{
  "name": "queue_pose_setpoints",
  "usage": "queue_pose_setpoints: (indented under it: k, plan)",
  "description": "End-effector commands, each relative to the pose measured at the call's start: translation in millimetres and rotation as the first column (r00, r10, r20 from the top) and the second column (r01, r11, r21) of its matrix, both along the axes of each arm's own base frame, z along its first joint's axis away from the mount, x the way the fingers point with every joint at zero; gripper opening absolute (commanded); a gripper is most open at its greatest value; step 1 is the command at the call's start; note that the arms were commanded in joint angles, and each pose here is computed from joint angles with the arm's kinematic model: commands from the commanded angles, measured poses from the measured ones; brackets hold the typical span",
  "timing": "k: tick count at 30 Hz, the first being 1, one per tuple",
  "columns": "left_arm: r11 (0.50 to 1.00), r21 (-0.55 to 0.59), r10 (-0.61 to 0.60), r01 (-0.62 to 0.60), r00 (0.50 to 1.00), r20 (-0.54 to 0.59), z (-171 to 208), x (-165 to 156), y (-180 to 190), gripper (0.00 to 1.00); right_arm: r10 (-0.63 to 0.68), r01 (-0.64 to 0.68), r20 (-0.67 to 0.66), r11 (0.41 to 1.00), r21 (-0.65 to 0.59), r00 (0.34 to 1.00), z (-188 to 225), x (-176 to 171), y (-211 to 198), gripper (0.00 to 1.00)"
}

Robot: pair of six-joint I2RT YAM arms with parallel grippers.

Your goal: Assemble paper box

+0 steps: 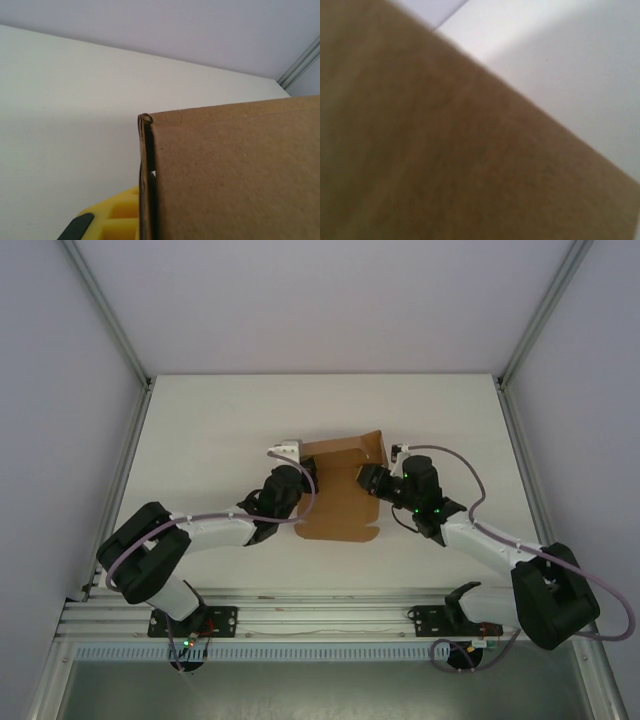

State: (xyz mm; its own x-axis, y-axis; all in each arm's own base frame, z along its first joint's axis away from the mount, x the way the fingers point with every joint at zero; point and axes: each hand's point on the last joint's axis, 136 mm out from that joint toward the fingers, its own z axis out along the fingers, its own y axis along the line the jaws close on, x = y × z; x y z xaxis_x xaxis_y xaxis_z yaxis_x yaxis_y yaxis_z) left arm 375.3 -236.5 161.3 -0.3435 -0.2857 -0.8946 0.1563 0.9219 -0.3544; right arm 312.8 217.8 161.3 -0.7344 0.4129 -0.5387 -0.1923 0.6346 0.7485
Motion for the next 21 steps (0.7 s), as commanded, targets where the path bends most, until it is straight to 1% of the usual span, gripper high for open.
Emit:
queue_pose_setpoints:
  k: [1, 3, 5, 6, 7, 8, 9, 11, 12, 13, 16, 17, 19, 21]
  plan:
    - [0.999, -0.049, 0.011, -0.009, 0.999, 0.039, 16, 7, -7, 0.0, 0.038, -0.041, 0.04, 0.996, 0.073, 0.998, 24, -5, 9, 0.18]
    - [0.999, -0.051, 0.012, -0.009, 0.999, 0.04, 16, 6, -7, 0.0, 0.016, -0.018, 0.032, 0.998, 0.061, 0.999, 23, -6, 5, 0.12]
    - [0.999, -0.051, 0.015, -0.013, 0.999, 0.039, 16, 6, -6, 0.0, -0.001, -0.001, 0.028, 0.999, 0.049, 1.0, 20, -6, 1, 0.1]
    - [0.999, -0.052, 0.017, -0.015, 0.999, 0.04, 16, 6, -5, 0.0, -0.007, 0.007, 0.015, 0.999, 0.037, 1.0, 16, -7, -1, 0.15]
    - [0.999, -0.051, 0.018, -0.016, 0.999, 0.041, 16, 5, -5, 0.0, -0.011, 0.01, 0.027, 0.999, 0.034, 1.0, 19, -9, -3, 0.22]
    - [0.999, -0.049, 0.021, -0.019, 0.999, 0.042, 16, 5, -3, 0.0, -0.018, 0.017, 0.028, 1.0, 0.026, 0.999, 20, -10, -6, 0.25]
    - [0.999, -0.044, 0.027, -0.025, 0.999, 0.042, 16, 5, -1, 0.0, -0.034, 0.034, 0.022, 0.999, 0.0, 0.999, 18, -12, -11, 0.27]
    - [0.999, -0.03, 0.03, -0.029, 0.999, 0.043, 15, 4, 2, 0.0, -0.077, 0.079, 0.024, 0.995, -0.068, 0.997, 15, -16, -26, 0.35]
    - [0.999, -0.023, 0.035, -0.034, 0.999, 0.039, 13, 4, 5, 0.0, -0.107, 0.11, 0.034, 0.988, -0.107, 0.994, 15, -19, -36, 0.41]
    - [0.999, -0.021, 0.037, -0.036, 0.999, 0.036, 13, 4, 7, 0.0, -0.134, 0.139, 0.043, 0.979, -0.147, 0.99, 14, -23, -46, 0.5]
    - [1.0, -0.007, 0.028, -0.027, 0.999, 0.026, 9, 2, 14, 0.0, -0.196, 0.22, 0.112, 0.936, -0.275, 0.974, 18, -37, -81, 0.83]
    - [1.0, -0.004, 0.023, -0.023, 0.999, 0.022, 8, 2, 15, 0.0, -0.202, 0.237, 0.142, 0.921, -0.31, 0.969, 20, -43, -90, 0.91]
    - [1.0, 0.008, 0.005, -0.005, 1.0, 0.018, 6, 0, 17, 0.0, -0.221, 0.282, 0.201, 0.886, -0.368, 0.954, 27, -52, -110, 0.99]
    - [0.999, 0.038, -0.019, 0.018, 1.0, 0.021, 5, -1, 15, 0.0, -0.236, 0.322, 0.252, 0.862, -0.391, 0.939, 41, -58, -125, 1.0]
